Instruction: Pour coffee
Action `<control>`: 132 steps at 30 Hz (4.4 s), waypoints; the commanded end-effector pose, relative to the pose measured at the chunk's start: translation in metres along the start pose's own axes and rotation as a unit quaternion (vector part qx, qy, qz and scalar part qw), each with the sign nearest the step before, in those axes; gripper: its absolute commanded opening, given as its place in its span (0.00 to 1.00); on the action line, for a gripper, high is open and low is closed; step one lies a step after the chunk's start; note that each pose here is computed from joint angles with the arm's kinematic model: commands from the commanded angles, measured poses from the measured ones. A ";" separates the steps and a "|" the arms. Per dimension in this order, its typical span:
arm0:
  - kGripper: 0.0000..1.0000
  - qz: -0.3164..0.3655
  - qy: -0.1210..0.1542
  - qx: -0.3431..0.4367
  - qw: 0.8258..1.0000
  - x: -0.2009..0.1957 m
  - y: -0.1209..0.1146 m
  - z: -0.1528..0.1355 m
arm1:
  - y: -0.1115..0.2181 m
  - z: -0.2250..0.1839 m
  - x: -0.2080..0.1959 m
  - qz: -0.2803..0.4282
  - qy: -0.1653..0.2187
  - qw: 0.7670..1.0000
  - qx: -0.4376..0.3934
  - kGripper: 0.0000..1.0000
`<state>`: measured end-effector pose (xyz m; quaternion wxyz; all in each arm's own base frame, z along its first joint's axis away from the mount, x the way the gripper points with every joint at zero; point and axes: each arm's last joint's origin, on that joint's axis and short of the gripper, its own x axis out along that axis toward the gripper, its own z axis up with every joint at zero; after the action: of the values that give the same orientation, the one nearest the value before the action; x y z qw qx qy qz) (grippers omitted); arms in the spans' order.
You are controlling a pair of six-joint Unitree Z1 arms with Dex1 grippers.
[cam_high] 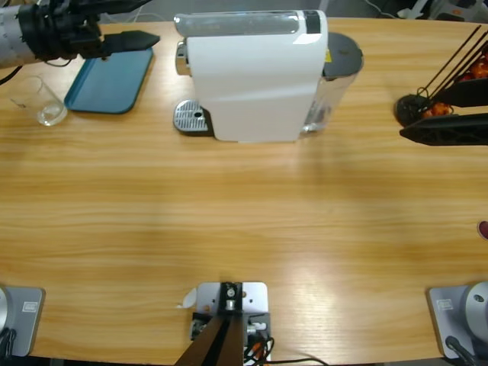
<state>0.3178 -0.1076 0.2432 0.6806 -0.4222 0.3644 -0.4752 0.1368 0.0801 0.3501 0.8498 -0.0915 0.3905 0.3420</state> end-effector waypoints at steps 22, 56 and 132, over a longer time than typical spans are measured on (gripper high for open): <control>0.53 -0.045 0.048 -0.075 0.995 0.033 0.025 0.011 | -0.002 -0.011 0.002 -0.012 0.004 1.000 0.013 0.84; 0.00 -0.070 0.076 -0.075 0.992 0.054 0.033 0.016 | -0.002 -0.011 0.004 -0.015 0.006 1.000 0.013 0.82; 0.66 0.418 0.062 0.352 0.835 -0.058 -0.167 -0.085 | -0.032 -0.014 0.001 -0.214 0.006 0.962 0.168 0.80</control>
<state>0.2032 -0.0981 0.3659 0.8939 -0.0398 0.3667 -0.2547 0.1274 0.0423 0.3527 0.9206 -0.0383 0.3764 0.0972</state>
